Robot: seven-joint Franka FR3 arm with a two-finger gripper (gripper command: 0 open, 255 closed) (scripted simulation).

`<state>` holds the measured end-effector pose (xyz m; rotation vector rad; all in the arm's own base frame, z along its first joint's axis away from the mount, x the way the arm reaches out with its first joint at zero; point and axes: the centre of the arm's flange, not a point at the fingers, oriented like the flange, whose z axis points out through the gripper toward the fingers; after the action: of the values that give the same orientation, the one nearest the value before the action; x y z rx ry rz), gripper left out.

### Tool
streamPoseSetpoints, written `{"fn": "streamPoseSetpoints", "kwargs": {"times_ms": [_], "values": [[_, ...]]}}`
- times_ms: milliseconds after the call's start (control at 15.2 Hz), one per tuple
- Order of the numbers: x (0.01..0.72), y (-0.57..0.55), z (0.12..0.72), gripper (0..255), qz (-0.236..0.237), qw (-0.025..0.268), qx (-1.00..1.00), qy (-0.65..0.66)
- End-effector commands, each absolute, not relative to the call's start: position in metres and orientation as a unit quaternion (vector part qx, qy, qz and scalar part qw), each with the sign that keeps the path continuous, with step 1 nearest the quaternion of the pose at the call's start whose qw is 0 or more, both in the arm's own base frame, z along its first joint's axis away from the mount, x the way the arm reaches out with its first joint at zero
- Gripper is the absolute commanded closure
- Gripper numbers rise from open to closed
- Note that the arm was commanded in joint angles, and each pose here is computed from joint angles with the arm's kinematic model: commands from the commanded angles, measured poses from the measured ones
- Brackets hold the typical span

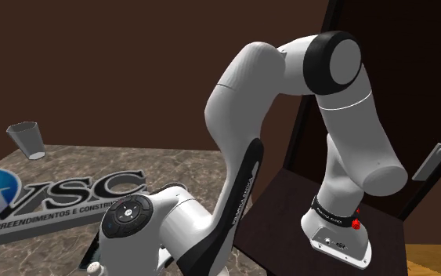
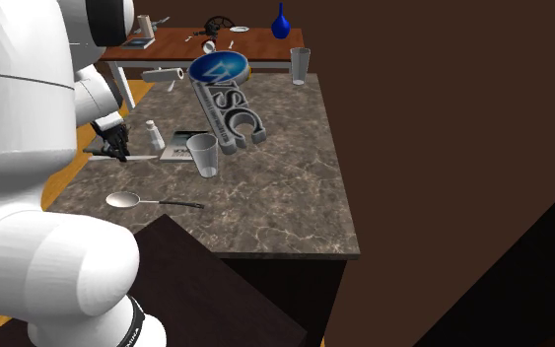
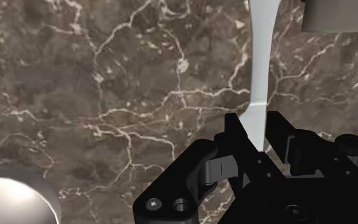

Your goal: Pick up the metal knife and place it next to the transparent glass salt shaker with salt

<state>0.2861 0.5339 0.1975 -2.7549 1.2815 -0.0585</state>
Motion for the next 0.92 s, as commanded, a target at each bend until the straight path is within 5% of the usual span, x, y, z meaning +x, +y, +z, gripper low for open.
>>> {"fn": "streamPoseSetpoints", "kwargs": {"times_ms": [0,594,660,858], "values": [[0.284,0.533,0.186,255,-0.019,0.051,-0.905,0.421],[0.284,0.533,0.176,255,-0.019,0.051,-0.905,0.421],[0.284,0.533,0.176,0,-0.019,0.051,-0.905,0.421],[0.284,0.533,0.176,0,-0.019,0.051,-0.905,0.421]]}}
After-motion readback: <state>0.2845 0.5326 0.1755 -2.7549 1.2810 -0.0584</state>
